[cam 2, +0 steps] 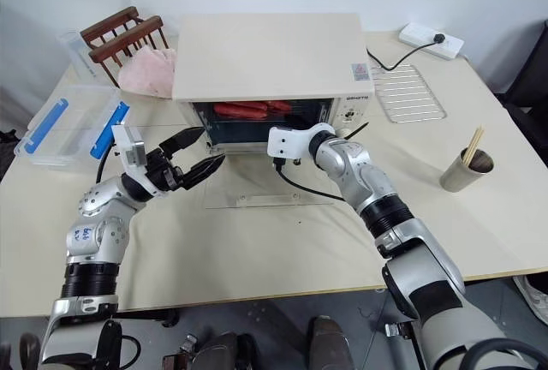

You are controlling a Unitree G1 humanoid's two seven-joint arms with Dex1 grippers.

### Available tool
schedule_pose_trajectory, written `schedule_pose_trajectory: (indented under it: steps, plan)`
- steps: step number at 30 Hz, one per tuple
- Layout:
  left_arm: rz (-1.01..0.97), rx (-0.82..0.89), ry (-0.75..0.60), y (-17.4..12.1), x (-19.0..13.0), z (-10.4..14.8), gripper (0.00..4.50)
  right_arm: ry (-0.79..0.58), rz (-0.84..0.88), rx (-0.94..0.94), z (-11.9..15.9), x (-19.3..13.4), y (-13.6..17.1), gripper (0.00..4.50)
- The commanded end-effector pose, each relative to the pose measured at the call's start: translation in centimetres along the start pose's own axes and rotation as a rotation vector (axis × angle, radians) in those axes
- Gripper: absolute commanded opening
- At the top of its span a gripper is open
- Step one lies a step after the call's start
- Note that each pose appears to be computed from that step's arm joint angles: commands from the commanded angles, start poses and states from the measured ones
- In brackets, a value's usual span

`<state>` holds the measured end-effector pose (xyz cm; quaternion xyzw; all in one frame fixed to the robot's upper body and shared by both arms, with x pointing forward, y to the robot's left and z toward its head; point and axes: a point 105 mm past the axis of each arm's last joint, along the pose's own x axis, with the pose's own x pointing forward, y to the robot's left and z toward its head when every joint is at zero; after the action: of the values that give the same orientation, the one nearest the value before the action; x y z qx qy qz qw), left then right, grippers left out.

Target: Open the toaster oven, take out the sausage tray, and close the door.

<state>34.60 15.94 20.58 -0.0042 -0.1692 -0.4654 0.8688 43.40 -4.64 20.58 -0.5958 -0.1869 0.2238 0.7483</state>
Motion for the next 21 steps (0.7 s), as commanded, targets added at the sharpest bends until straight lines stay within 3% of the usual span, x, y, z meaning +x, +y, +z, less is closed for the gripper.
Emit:
schedule_pose_trajectory:
  steps: [1,10,21]
  plan:
    - [-0.017,0.056,-0.028,0.7,0.5,1.6,4.50,-0.106,-0.142,-0.002,2.9,0.4,-4.1,0.02]
    - [-0.002,0.078,-0.089,2.5,2.9,3.5,4.50,-0.072,-0.239,-0.033,2.3,1.9,-5.0,0.02]
    - [0.090,0.034,-0.137,4.6,4.0,4.5,4.50,-0.149,-0.252,-0.090,3.9,1.7,-3.9,0.02]
